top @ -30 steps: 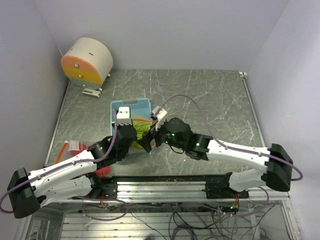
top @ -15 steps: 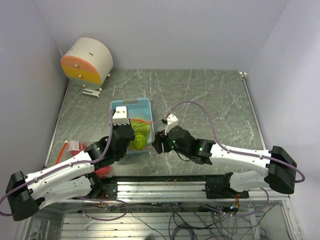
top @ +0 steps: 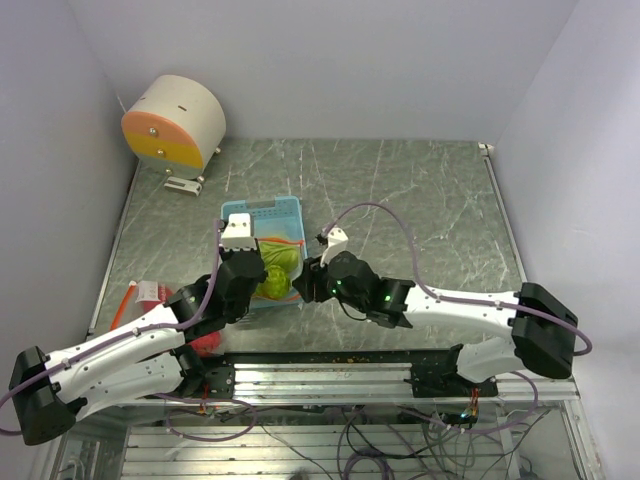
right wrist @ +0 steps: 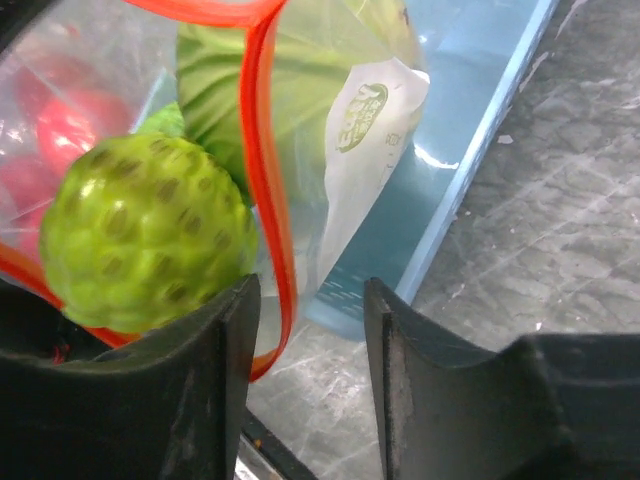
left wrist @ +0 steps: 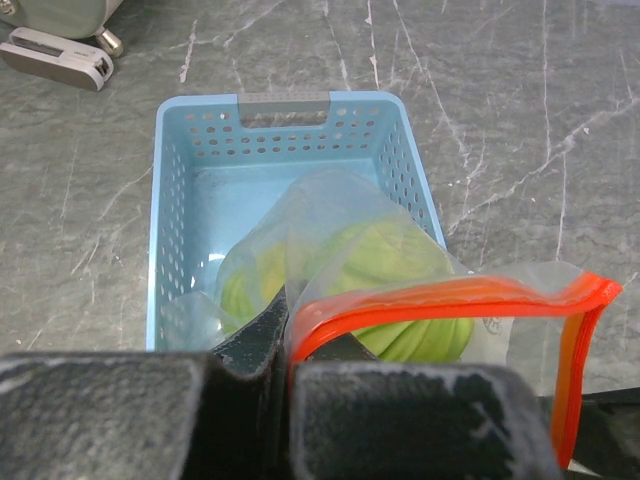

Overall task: Place the food in the zip-top bag and seal the zipper
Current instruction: Zip the zipper on the food storage bag into the bin.

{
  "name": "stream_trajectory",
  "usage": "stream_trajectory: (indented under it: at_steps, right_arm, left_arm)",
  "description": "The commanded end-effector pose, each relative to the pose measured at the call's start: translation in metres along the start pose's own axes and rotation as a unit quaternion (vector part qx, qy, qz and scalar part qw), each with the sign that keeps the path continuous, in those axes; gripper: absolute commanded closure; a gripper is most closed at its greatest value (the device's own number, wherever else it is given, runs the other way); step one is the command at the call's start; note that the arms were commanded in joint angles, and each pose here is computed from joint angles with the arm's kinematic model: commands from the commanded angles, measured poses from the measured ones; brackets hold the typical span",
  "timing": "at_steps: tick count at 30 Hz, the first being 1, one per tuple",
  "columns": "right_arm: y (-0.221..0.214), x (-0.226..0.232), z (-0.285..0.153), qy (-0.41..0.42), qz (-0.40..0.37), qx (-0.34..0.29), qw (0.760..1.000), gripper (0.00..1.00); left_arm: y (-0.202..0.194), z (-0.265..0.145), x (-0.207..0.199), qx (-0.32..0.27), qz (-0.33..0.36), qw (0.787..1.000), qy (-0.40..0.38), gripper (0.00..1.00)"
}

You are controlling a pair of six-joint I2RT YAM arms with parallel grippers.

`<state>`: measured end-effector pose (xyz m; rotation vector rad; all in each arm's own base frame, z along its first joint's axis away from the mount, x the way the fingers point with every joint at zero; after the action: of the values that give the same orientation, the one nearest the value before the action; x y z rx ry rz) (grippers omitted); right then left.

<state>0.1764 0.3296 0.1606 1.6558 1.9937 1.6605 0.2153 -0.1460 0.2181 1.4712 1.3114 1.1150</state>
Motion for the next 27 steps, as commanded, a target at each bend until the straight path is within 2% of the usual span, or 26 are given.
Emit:
stream_trajectory:
  at_steps: [1, 2, 3, 4, 11, 14, 15, 17, 19, 21, 24, 25, 27]
  right_arm:
    - [0.003, 0.011, 0.013, 0.013, 0.016, -0.003, 1.0, 0.7]
    - [0.003, 0.013, 0.014, 0.014, 0.016, -0.002, 1.0, 0.86]
    - [0.006, 0.016, 0.014, 0.015, 0.015, -0.003, 1.0, 0.97]
    - [0.011, 0.018, 0.014, 0.013, 0.012, -0.006, 1.0, 1.0]
    - [0.095, 0.075, -0.008, 0.049, -0.026, -0.062, 0.997, 1.0]
    - [0.118, 0.082, -0.004, 0.069, -0.021, -0.07, 0.995, 1.0]
    - [0.121, 0.078, 0.0, 0.071, -0.013, -0.066, 0.995, 1.0]
    - [0.121, 0.067, 0.01, 0.074, 0.005, -0.051, 0.996, 1.0]
    - [0.115, 0.055, 0.019, 0.088, 0.026, -0.032, 0.995, 1.0]
    - [0.106, 0.042, 0.026, 0.106, 0.052, -0.011, 0.993, 1.0]
    - [0.106, 0.037, 0.028, 0.153, 0.095, 0.002, 0.984, 1.0]
    - [0.109, 0.038, 0.028, 0.167, 0.104, 0.001, 0.98, 1.0]
    - [0.117, 0.043, 0.027, 0.193, 0.118, -0.004, 0.974, 1.0]
  left_arm:
    - [0.008, -0.001, 0.004, -0.009, -0.01, 1.0, 0.005, 0.93]
    - [0.008, -0.001, 0.004, -0.008, -0.008, 1.0, 0.006, 0.93]
    - [0.008, -0.001, 0.005, -0.008, -0.007, 1.0, 0.007, 0.93]
    - [0.009, -0.002, 0.005, -0.008, -0.004, 1.0, 0.007, 0.93]
    - [0.045, -0.005, 0.007, -0.024, 0.035, 0.999, 0.007, 0.93]
    - [0.047, -0.005, 0.003, -0.02, 0.051, 0.998, -0.01, 0.91]
    - [0.046, -0.006, 0.002, -0.021, 0.052, 0.998, -0.016, 0.86]
    - [0.045, -0.008, 0.002, -0.025, 0.051, 0.998, -0.028, 0.68]
    - [0.046, -0.013, 0.003, -0.034, 0.047, 0.997, -0.044, 0.58]
    - [0.049, -0.019, 0.006, -0.044, 0.049, 0.996, -0.063, 0.34]
    - [0.056, -0.031, 0.012, -0.062, 0.047, 0.993, -0.087, 0.04]
    - [0.058, -0.035, 0.014, -0.067, 0.043, 0.992, -0.096, 0.0]
    - [0.063, -0.045, 0.018, -0.083, 0.036, 0.989, -0.119, 0.0]
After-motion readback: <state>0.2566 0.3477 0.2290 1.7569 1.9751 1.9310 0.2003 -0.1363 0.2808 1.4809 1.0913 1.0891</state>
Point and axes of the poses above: each gripper's point midway between its finger pads, its own z axis out along the fingers, its own x axis along the line the jaws close on, y = z × x, the point moved 4 cm from there along -z, back along the fingers, and after that the axes turned 13 degrees about z, right-handed, at the moved point
